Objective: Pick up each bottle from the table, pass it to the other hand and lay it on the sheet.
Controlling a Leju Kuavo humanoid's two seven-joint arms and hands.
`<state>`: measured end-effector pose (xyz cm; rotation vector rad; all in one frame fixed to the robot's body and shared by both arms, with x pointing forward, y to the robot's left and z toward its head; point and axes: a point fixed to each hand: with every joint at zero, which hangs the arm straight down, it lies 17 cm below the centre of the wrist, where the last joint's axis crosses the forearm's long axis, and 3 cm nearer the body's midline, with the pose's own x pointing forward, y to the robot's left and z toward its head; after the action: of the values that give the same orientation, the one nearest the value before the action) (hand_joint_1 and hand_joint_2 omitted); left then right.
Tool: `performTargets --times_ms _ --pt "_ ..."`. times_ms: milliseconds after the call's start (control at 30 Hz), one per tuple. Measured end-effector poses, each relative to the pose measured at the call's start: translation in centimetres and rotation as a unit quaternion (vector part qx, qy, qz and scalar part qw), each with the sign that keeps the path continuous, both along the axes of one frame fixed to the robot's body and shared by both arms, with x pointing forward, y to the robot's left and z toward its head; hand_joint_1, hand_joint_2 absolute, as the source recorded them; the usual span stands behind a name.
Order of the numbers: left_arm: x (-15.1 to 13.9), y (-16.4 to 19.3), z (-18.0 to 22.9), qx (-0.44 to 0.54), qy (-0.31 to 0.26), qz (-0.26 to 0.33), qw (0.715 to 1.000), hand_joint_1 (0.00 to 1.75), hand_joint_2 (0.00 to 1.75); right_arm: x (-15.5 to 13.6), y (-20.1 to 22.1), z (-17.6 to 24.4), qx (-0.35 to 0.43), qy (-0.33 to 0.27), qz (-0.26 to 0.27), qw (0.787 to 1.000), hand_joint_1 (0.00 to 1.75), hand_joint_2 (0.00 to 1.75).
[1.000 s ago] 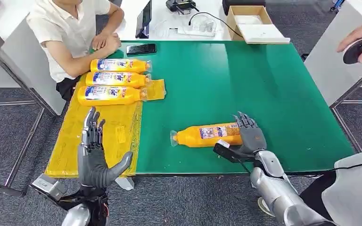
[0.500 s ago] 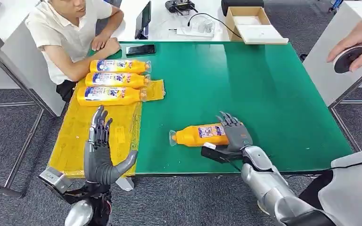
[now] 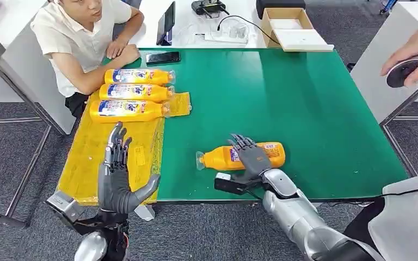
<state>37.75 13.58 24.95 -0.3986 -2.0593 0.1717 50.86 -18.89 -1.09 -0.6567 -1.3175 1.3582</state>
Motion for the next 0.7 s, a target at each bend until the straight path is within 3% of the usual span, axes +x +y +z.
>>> performTargets --times_ms 233,700 --pt "0.2 -0.4 -0.9 0.007 0.015 -0.009 1.000 0.00 1.75 0.1 -0.4 -0.9 -0.018 0.041 -0.008 0.999 0.00 1.75" --pt "-0.2 -0.9 -1.9 0.025 0.027 -0.014 0.999 0.00 1.75 1.0 -2.0 -0.6 -0.089 0.017 -0.041 0.995 0.00 1.75"
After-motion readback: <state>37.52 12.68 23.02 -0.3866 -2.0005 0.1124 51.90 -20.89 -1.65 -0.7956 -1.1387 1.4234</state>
